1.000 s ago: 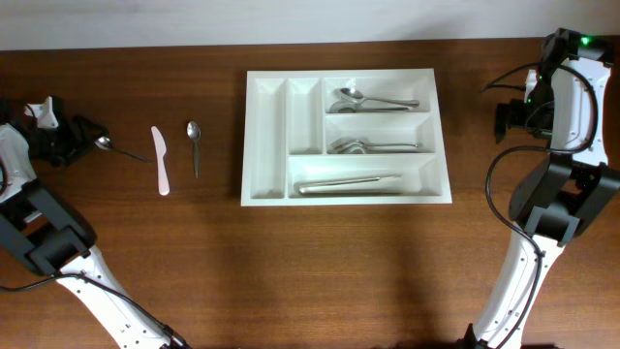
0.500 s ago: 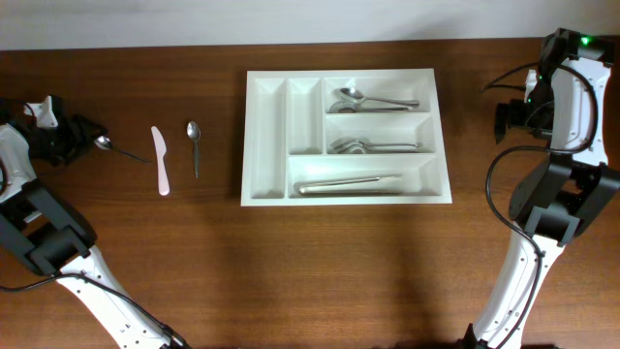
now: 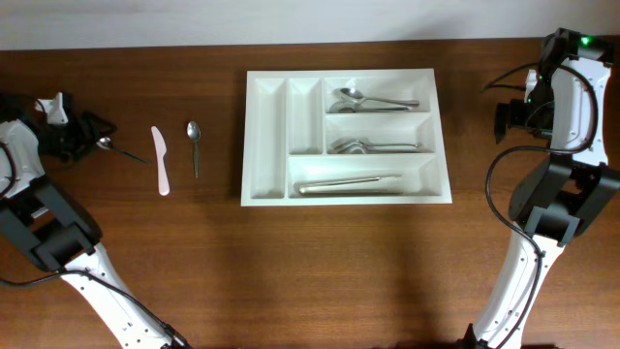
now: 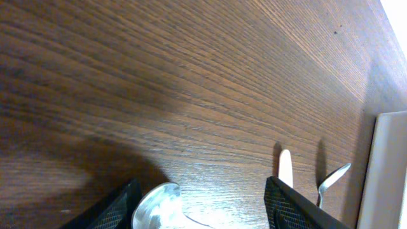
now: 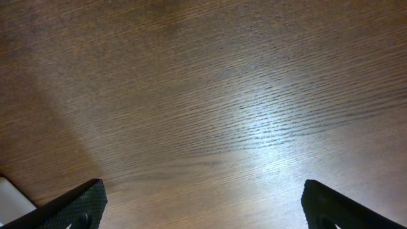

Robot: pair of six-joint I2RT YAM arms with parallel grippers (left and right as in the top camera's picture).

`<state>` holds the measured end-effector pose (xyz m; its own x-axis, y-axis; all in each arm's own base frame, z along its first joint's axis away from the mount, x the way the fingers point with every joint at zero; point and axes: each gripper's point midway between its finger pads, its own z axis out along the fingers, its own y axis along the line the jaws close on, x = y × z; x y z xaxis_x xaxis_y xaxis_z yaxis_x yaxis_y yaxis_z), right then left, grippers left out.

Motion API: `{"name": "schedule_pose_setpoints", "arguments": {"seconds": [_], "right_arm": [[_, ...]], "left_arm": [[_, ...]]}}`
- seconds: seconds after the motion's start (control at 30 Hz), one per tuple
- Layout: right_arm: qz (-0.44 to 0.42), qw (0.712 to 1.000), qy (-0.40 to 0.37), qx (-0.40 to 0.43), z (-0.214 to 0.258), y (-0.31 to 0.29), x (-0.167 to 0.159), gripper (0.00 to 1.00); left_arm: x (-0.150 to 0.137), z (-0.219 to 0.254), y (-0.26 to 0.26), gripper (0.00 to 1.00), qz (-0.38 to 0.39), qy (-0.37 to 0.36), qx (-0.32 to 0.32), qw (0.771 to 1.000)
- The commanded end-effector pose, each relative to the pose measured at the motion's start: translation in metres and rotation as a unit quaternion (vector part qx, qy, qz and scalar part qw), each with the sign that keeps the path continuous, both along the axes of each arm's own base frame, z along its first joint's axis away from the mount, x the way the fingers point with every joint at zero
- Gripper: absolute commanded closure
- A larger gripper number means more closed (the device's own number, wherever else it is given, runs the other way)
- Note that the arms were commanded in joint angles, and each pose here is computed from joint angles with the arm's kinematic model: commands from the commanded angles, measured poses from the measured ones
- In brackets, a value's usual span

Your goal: Pack container

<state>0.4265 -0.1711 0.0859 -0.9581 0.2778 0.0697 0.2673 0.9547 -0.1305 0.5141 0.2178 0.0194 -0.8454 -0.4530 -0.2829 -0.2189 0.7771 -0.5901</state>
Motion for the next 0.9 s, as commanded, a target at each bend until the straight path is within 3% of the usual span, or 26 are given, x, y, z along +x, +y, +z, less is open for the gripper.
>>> {"name": "schedule_pose_setpoints", "arguments": {"seconds": [0.0, 0.33, 0.47, 0.67, 0.87], "right_arm": [[-0.002, 1.0, -0.02, -0.011, 0.0193, -0.0034, -0.0001, 0.01], [-0.002, 1.0, -0.02, -0.011, 0.0193, -0.0034, -0.0001, 0.01], [-0.002, 1.0, -0.02, -0.011, 0.0193, -0.0034, -0.0001, 0.01], [-0.002, 1.0, -0.02, -0.011, 0.0193, -0.0034, -0.0001, 0.01], [-0.002, 1.0, -0.02, -0.011, 0.0193, -0.0034, -0.0001, 0.01]], "left_arm": [[-0.002, -0.021, -0.0026, 0.36, -0.008, 0.009, -0.009, 1.0], [-0.0026, -0.0224, -0.0014, 0.37, -0.007, 0.011, -0.007, 1.0], [-0.003, -0.023, -0.0009, 0.48, -0.007, 0.013, -0.005, 1.0], [-0.003, -0.023, -0.0009, 0.49, -0.007, 0.013, -0.005, 1.0], [-0.003, -0.023, -0.0009, 0.57, -0.007, 0.013, -0.005, 1.0]]}}
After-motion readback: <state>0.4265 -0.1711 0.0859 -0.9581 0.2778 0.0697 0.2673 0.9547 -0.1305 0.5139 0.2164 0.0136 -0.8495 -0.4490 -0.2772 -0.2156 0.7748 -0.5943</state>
